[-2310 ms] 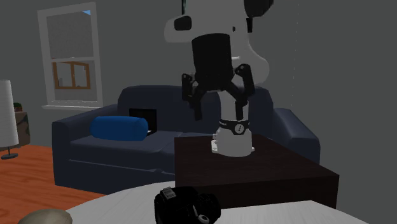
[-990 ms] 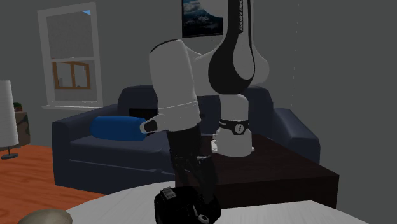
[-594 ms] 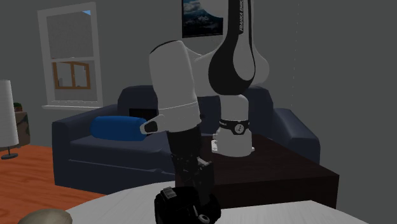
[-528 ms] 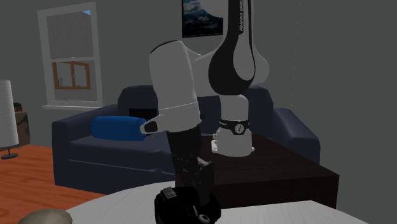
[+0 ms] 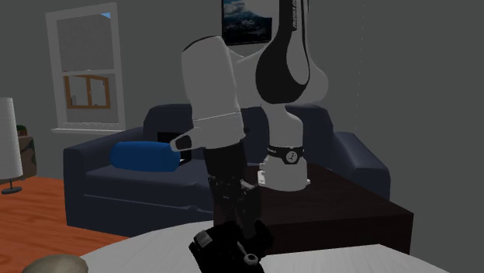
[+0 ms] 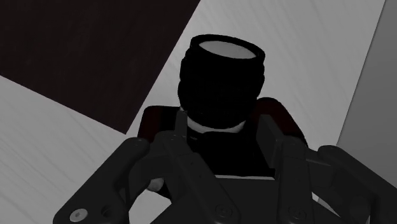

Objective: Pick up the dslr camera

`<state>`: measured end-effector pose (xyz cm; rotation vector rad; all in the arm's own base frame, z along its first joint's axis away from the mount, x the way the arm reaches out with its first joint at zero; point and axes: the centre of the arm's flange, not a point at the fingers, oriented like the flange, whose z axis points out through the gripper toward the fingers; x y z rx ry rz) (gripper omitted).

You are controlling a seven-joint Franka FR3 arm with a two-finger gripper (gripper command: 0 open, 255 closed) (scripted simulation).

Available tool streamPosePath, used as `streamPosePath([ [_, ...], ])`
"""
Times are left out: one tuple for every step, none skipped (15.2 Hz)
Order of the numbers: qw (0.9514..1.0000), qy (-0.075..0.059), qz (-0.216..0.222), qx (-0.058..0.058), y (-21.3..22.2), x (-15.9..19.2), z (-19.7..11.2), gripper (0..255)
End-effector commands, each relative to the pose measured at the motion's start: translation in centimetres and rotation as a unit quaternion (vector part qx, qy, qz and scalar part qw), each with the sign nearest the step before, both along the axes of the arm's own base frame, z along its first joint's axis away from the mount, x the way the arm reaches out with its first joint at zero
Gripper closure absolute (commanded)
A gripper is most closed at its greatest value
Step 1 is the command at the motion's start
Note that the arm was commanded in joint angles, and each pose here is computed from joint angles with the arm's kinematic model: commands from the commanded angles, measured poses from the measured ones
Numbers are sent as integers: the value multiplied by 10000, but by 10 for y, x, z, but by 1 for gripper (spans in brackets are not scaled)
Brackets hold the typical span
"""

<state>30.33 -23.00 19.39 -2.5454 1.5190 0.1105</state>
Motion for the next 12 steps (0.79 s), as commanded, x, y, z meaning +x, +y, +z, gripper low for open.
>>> streamPosePath([
  [10000, 3, 5, -3, 0, 1, 10, 255],
  [10000, 3, 5, -3, 0, 1, 15, 255],
  [10000, 3, 5, -3, 0, 1, 20, 255],
  [10000, 3, 5, -3, 0, 1, 26, 255],
  [10000, 3, 5, -3, 0, 1, 31, 255],
  [10000, 3, 5, -3, 0, 1, 36, 255],
  [10000, 3, 5, -3, 0, 1, 42, 255],
  [10000, 3, 5, -3, 0, 1, 47, 255],
  [10000, 3, 5, -3, 0, 1, 52, 255],
  [10000, 3, 5, -3, 0, 1, 57, 255],
  [10000, 3, 5, -3, 0, 1, 58, 255],
  [10000, 3, 5, -3, 0, 1, 58, 255],
])
